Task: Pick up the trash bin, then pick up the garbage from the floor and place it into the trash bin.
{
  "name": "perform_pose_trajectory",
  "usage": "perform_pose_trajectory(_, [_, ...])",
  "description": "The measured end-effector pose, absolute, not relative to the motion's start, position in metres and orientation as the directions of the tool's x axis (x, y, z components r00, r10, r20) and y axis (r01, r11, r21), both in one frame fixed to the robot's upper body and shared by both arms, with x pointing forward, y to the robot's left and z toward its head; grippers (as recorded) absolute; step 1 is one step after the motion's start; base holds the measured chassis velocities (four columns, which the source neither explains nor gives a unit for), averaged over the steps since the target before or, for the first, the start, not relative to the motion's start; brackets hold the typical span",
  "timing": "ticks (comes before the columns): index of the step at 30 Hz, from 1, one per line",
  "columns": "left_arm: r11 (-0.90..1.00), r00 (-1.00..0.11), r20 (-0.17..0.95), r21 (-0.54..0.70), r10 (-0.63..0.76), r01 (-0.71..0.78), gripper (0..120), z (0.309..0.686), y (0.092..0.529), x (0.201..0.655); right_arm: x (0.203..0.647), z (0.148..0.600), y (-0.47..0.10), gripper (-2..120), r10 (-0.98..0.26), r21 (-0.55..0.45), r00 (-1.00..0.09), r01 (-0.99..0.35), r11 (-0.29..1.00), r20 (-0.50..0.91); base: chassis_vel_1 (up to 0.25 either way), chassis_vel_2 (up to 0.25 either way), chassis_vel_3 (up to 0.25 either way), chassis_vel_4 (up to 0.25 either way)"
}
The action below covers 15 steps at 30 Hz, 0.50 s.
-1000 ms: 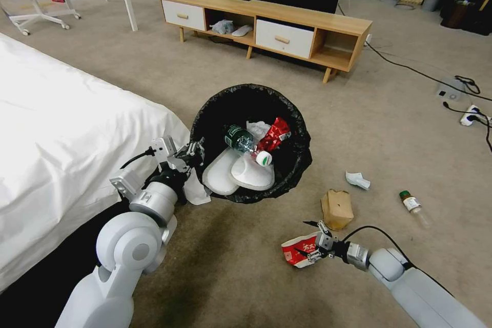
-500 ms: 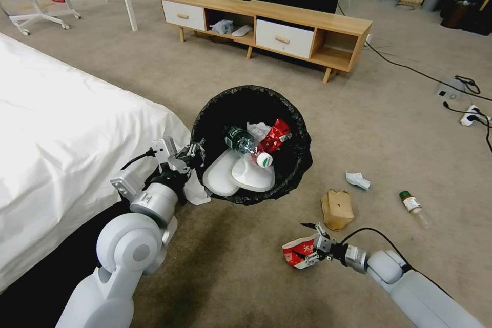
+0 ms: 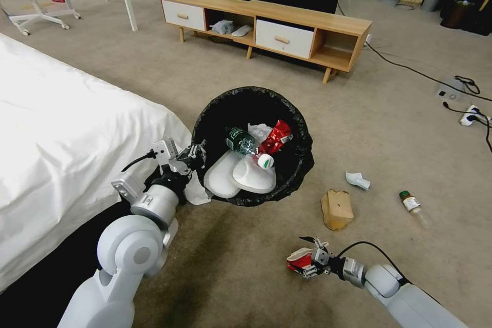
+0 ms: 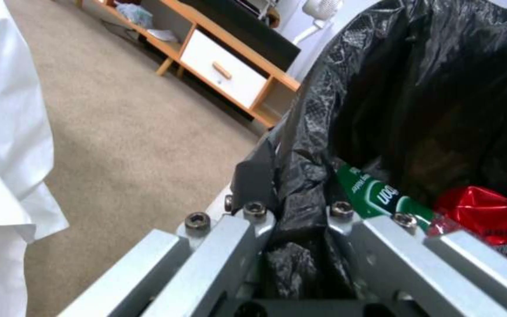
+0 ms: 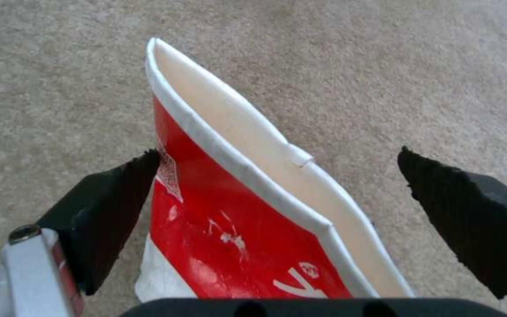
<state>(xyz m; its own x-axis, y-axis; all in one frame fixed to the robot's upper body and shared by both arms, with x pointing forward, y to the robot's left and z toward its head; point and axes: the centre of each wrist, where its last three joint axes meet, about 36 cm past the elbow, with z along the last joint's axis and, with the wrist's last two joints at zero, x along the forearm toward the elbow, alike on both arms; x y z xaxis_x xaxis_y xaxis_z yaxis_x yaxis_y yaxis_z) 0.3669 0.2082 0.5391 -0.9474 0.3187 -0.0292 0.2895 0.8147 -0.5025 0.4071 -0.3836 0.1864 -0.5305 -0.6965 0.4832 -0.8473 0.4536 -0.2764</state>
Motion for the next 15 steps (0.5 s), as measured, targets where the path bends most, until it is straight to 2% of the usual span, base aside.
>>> perform_pose_trajectory(11, [0.814,-0.947,-0.032,-0.502,0.319,0.291,3,0.54,0.208,0.366,0.398,0.181,-0.384,97,-0.697,-0.258,-0.521,-0.852,0.455,0.492,0.0,0.0,0.0,0.0])
perform_pose_trajectory(14, [0.813,-0.947,-0.032,-0.503,0.321,0.292,3,0.54,0.208,0.366,0.388,0.176,-0.386,84,-0.693,-0.241,-0.518,-0.853,0.463,0.502,0.0,0.0,0.0,0.0])
perform_pose_trajectory(15, [0.813,-0.947,-0.032,-0.503,0.321,0.292,3,0.54,0.208,0.366,0.388,0.176,-0.386,84,-0.693,-0.241,-0.518,-0.853,0.463,0.502,0.0,0.0,0.0,0.0])
